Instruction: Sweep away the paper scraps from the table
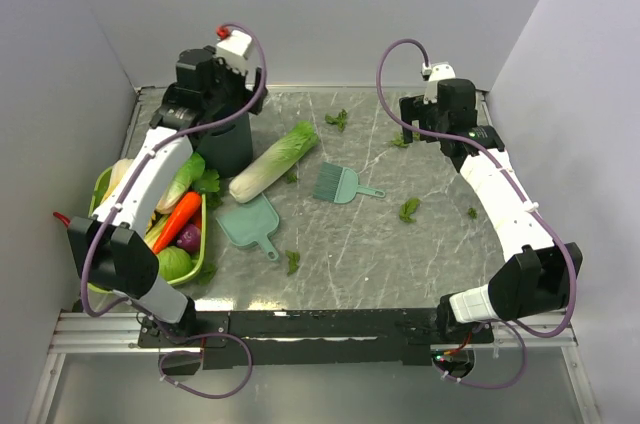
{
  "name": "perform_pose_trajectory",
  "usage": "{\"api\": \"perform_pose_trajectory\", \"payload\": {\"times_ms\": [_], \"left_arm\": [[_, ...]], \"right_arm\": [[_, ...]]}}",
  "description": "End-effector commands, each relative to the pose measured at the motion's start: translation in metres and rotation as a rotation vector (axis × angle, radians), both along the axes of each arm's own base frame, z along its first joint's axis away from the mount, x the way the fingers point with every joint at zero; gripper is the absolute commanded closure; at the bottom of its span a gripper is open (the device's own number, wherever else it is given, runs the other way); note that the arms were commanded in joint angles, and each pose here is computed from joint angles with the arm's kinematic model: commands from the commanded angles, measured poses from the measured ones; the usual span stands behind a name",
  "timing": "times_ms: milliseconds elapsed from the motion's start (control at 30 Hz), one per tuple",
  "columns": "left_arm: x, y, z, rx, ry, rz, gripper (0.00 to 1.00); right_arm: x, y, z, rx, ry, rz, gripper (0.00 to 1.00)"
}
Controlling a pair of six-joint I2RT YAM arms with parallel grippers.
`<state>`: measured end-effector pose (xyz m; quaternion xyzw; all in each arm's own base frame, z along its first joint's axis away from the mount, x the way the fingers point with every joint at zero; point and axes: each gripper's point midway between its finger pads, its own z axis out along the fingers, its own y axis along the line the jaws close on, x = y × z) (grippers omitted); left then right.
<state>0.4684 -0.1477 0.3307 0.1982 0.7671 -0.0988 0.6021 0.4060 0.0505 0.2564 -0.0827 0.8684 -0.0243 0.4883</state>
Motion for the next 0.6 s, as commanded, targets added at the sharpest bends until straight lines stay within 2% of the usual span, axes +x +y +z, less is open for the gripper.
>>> {"api": "perform_pose_trajectory", "payload": {"times_ms": [0, 167, 267, 400, 433, 567], "left_arm": [[-0.028, -0.028, 0.009, 0.038, 0.01, -0.132, 0.04], [-0.067, -0.064, -0.016, 0.099, 0.066, -0.364, 0.04], [-0.093, -0.078, -0.03, 0.123, 0.123, -0.495, 0.04], [-0.12, -0.076, -0.049, 0.153, 0.2, -0.549, 0.04], [-0.134, -0.072, -0.064, 0.173, 0.27, -0.571, 0.03], [-0.166, -0.057, -0.107, 0.265, 0.403, -0.645, 0.01]], "right_arm": [[0.006, 0.007, 0.025, 0.01, -0.07, 0.017, 0.0], [0.002, 0.016, 0.019, -0.063, -0.062, 0.109, 0.0], [-0.012, 0.031, 0.011, -0.123, -0.031, 0.267, 0.0], [-0.034, 0.048, -0.002, -0.126, 0.003, 0.408, 0.0], [-0.038, 0.054, -0.005, -0.114, 0.011, 0.442, 0.0], [-0.059, 0.072, -0.024, -0.052, 0.065, 0.557, 0.0]]}}
